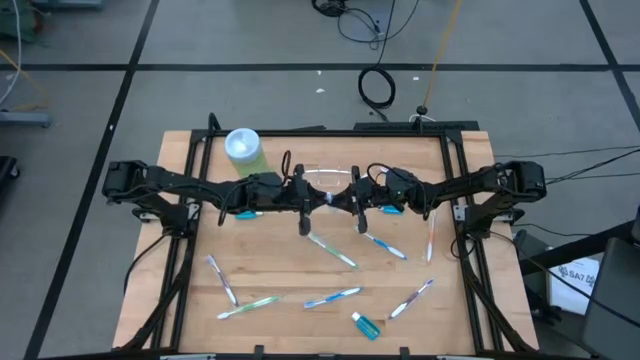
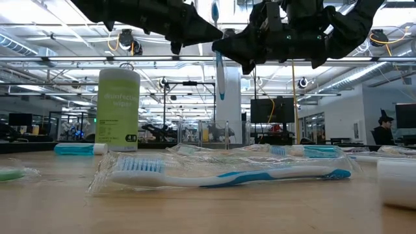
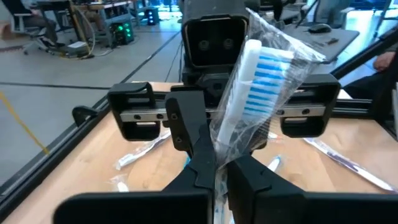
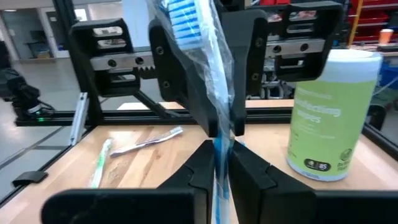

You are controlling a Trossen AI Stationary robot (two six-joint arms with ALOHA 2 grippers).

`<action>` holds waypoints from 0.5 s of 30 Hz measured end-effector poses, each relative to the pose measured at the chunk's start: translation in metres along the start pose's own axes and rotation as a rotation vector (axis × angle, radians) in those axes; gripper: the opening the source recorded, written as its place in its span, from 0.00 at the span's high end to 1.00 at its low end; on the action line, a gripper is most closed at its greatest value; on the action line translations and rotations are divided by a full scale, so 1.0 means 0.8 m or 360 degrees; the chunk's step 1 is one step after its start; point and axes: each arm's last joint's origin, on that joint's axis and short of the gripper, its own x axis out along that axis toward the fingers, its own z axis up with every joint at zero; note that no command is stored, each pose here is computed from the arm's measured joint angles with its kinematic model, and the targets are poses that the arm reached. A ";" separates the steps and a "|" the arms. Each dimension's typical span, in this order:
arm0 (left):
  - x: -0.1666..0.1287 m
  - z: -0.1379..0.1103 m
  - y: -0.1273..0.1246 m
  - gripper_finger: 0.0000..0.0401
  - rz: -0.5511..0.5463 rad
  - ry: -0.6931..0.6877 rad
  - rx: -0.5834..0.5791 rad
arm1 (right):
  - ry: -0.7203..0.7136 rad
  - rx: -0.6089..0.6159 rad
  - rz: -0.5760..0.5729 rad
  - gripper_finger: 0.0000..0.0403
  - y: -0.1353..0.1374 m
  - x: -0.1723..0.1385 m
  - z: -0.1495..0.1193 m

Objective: Pick & Place toothbrushing station
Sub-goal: Put the blue left toothbrush into the transparent organizer

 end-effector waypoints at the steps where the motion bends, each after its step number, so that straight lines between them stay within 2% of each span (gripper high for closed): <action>1: 0.000 0.000 0.001 0.93 0.0014 0.0003 0.0000 | -0.0001 0.0002 -0.0040 0.91 -0.001 0.000 0.000; 5: 0.000 -0.002 0.002 0.91 0.0090 0.0029 -0.0018 | 0.0017 0.0022 -0.0082 0.82 -0.002 0.000 -0.002; 11: -0.001 -0.005 0.006 0.98 0.0263 0.0066 -0.0082 | 0.0072 0.0033 -0.0121 0.69 -0.004 -0.001 -0.006; 15: -0.006 -0.002 0.010 0.94 0.0414 0.0060 -0.0110 | 0.0114 0.0040 -0.0233 0.62 -0.008 -0.001 -0.009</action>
